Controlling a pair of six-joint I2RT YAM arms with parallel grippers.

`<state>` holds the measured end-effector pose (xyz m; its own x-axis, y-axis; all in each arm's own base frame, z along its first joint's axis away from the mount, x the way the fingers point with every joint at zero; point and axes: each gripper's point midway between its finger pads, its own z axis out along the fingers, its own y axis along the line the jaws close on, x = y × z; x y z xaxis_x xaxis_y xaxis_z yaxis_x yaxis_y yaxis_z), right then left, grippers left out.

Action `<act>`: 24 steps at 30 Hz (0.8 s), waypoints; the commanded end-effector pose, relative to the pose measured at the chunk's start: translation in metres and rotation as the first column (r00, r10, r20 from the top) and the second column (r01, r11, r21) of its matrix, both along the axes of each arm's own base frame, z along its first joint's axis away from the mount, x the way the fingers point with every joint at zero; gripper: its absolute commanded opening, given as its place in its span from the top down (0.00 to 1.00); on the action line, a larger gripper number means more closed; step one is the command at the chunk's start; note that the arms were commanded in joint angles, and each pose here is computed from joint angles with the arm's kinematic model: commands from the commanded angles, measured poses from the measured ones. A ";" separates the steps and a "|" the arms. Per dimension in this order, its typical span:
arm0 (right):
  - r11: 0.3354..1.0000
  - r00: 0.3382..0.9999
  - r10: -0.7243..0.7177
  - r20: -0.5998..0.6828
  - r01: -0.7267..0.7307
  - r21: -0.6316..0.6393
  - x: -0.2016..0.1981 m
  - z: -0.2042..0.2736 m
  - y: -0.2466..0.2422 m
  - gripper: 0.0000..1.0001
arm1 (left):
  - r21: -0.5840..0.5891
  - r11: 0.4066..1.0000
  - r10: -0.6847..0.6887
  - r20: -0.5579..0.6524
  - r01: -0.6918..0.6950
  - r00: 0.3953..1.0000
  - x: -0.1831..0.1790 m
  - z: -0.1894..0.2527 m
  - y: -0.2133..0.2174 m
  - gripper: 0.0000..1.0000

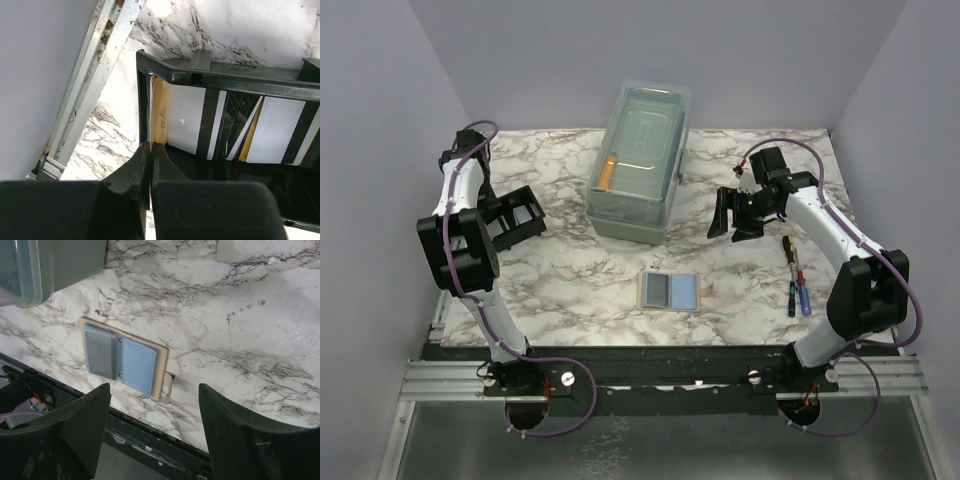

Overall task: Put the credit cards into the card holder
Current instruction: Pick up the credit card from the storage box.

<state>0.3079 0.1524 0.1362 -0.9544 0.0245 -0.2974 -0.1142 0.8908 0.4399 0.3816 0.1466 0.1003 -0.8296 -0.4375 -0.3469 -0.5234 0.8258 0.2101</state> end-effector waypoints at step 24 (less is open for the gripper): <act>0.881 0.994 0.084 0.069 -0.107 0.461 -0.053 0.003 0.082 0.25 | -0.424 0.465 -0.141 0.831 0.777 0.538 -0.056 0.178 -0.288 1.00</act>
<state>0.2657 0.1809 0.1157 -0.9549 0.0813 -0.2855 -0.1201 0.7738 0.6220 0.3603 -0.0262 0.2986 -0.5310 -0.4305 -0.7299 -0.0308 0.8706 -0.4910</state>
